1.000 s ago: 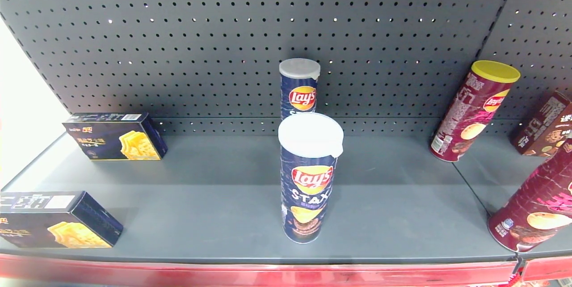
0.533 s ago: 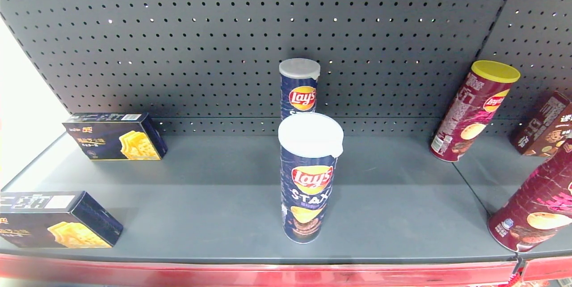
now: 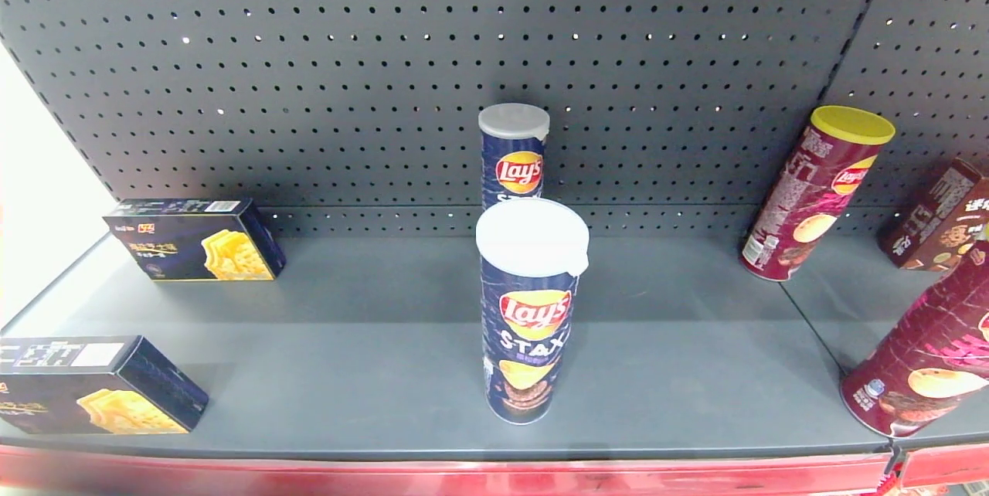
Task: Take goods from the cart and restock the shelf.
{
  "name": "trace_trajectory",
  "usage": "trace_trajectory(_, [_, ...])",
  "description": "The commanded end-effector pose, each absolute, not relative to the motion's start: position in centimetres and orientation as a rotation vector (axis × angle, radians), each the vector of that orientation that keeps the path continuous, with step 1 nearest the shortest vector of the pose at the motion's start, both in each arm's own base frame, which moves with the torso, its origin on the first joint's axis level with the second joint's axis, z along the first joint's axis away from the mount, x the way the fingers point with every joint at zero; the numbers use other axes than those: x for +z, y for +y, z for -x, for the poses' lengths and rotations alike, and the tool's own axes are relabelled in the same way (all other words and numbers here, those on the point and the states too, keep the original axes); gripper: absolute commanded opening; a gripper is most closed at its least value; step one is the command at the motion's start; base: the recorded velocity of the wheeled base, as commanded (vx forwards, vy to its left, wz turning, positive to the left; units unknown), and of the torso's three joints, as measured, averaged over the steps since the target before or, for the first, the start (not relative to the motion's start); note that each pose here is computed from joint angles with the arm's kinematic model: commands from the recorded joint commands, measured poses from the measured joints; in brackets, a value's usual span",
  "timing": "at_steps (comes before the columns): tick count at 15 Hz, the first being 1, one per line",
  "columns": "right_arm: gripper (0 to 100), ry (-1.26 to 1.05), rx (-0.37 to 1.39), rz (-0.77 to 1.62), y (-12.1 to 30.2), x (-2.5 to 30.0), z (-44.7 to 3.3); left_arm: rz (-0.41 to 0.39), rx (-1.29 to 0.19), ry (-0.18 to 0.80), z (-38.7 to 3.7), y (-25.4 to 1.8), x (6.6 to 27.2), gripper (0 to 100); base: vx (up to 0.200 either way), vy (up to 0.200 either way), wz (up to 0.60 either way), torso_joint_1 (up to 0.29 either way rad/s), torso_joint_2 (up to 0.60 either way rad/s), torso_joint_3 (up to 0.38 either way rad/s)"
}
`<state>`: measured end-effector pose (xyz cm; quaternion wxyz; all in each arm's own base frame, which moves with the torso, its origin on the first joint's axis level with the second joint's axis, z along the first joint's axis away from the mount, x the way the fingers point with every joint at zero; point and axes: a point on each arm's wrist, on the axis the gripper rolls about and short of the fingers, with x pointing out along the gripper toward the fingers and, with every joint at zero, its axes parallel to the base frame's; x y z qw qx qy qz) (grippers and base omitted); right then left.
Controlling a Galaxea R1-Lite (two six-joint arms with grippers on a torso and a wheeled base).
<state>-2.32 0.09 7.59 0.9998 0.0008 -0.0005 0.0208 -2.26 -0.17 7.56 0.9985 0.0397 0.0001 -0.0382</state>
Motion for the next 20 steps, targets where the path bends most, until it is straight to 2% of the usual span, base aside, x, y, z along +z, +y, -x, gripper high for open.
trace_trajectory(1, [100, 0.002, 0.043, -0.002, 0.09, 7.59, 2.31, -0.080, -0.075, 0.002, 2.25, -0.18, 7.56, 100, 0.000, 0.000, 0.00, 0.000, 0.00, 0.000])
trace_trajectory(20, [100, 0.002, 0.043, -0.002, 0.09, 7.59, 2.31, -0.080, -0.075, 0.002, 2.25, -0.18, 7.56, 100, 0.000, 0.000, 0.00, 0.000, 0.00, 0.000])
